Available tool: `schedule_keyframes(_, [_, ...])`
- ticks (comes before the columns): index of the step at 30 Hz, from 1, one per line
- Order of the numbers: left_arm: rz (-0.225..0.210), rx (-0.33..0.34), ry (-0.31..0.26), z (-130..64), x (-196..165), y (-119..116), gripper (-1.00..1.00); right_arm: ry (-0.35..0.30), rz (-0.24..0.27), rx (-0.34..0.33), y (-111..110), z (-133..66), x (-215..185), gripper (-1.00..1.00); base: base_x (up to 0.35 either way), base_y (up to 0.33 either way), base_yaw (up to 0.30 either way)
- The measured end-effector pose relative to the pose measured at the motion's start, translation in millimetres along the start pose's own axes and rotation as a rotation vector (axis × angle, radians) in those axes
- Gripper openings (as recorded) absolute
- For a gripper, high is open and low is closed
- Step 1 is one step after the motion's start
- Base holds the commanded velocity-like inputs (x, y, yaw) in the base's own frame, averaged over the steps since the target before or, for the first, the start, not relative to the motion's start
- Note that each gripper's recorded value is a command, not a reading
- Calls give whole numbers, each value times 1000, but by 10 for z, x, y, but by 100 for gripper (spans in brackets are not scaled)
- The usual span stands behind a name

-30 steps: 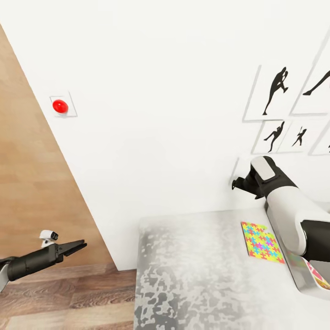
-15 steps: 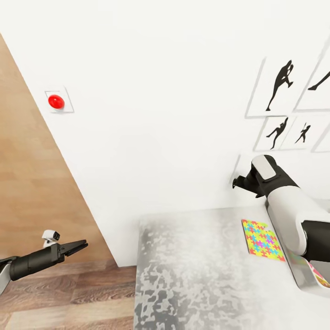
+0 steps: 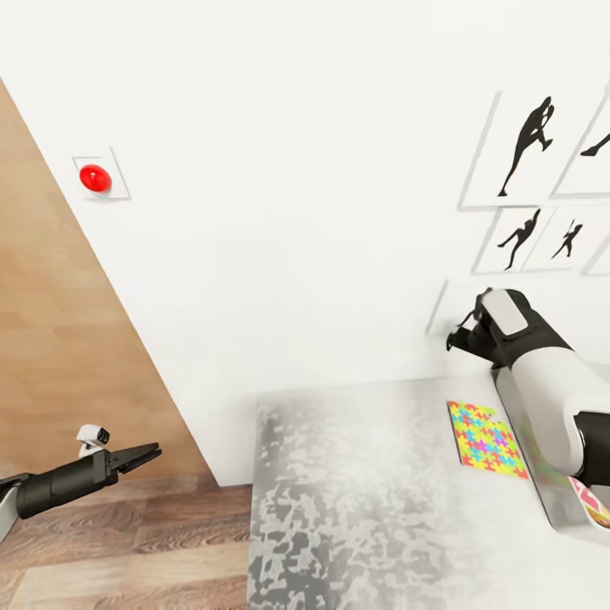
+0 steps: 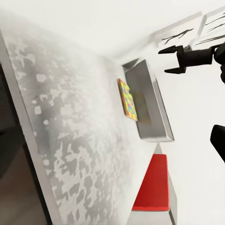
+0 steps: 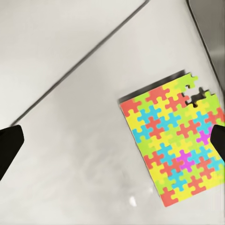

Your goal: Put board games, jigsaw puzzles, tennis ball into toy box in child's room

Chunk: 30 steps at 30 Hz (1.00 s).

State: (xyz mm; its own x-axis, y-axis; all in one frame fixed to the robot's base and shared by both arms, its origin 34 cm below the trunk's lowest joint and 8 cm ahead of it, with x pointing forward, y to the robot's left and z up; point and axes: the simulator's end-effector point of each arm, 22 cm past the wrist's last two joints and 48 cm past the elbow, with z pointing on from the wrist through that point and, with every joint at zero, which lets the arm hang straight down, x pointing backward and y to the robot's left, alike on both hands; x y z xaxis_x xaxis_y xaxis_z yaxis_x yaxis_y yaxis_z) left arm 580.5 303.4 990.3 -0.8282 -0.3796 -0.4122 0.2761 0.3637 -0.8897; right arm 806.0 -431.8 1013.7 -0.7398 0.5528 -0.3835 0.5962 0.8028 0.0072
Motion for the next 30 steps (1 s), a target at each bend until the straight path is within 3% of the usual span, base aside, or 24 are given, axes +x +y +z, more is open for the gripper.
schedule_keyframes(30, [-35,-30,18,-16,72,216,100,27,4,36,-92,318,77,100,0,0,0])
